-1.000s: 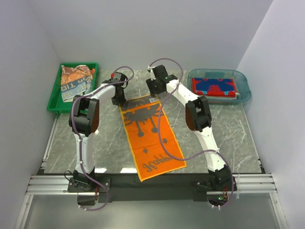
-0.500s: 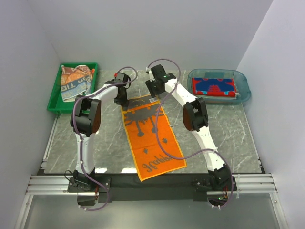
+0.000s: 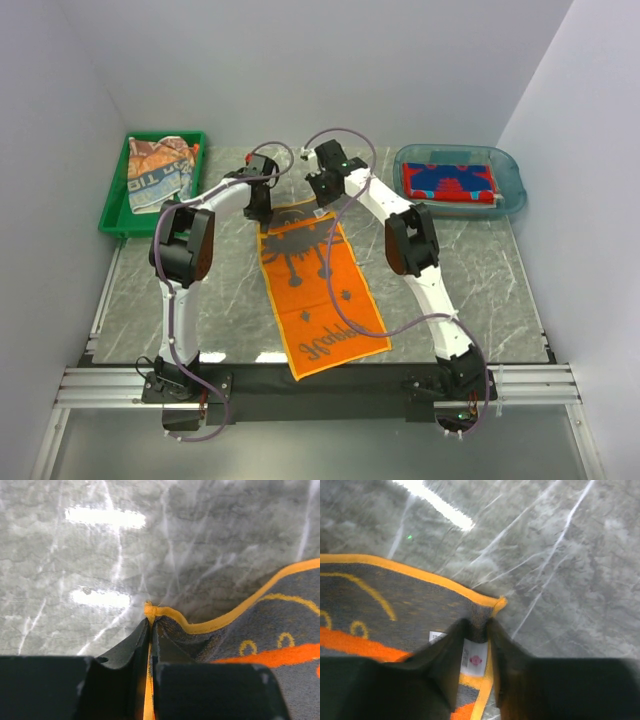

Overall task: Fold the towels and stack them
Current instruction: Fold the towel

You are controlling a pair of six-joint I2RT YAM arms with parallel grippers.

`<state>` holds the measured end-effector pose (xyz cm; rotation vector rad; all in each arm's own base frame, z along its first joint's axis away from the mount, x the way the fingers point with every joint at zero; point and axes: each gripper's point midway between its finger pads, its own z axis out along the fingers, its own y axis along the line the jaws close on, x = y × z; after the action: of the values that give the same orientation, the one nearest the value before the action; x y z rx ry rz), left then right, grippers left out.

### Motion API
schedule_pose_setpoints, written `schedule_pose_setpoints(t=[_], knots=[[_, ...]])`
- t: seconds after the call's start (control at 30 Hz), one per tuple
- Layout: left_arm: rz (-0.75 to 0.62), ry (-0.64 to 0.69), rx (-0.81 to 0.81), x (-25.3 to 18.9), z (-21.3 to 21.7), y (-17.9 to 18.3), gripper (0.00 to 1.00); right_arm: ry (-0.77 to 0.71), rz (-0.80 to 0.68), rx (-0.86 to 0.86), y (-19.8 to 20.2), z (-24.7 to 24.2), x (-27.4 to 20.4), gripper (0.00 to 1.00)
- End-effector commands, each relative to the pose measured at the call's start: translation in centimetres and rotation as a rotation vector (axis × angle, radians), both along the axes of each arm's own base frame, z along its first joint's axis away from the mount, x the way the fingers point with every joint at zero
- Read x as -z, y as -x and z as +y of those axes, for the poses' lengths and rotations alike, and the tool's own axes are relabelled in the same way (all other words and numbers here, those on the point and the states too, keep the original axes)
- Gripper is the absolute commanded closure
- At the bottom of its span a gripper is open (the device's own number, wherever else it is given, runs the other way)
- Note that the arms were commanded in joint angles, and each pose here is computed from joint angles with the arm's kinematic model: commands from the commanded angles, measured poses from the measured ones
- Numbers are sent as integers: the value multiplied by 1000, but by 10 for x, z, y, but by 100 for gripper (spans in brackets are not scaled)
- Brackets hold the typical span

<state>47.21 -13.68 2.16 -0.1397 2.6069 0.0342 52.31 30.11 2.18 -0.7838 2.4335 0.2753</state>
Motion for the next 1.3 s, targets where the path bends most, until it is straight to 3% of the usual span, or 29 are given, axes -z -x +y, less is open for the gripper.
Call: schedule_pose_setpoints(t=[0.0, 0.07, 0.2, 0.27, 0.43, 0.93, 1.27], knots=[[163, -2, 58, 36, -13, 45, 89, 26, 120, 24, 33, -11, 16, 86], [162, 1, 57, 36, -15, 48, 90, 54, 143, 74, 42, -24, 31, 100], [146, 4, 64, 31, -17, 47, 92, 35, 65, 206, 51, -52, 7, 100], [132, 9, 76, 28, -21, 46, 99, 15, 47, 253, 61, -65, 8, 100], [50, 12, 91, 3, -25, 26, 99, -27, -91, 346, 46, -91, -47, 100], [-258, 151, -14, -99, -2, -76, 99, -146, -409, 414, -40, -104, -154, 100], [-451, 220, -6, -165, 6, -132, 99, -165, -598, 407, -94, -107, -192, 100]])
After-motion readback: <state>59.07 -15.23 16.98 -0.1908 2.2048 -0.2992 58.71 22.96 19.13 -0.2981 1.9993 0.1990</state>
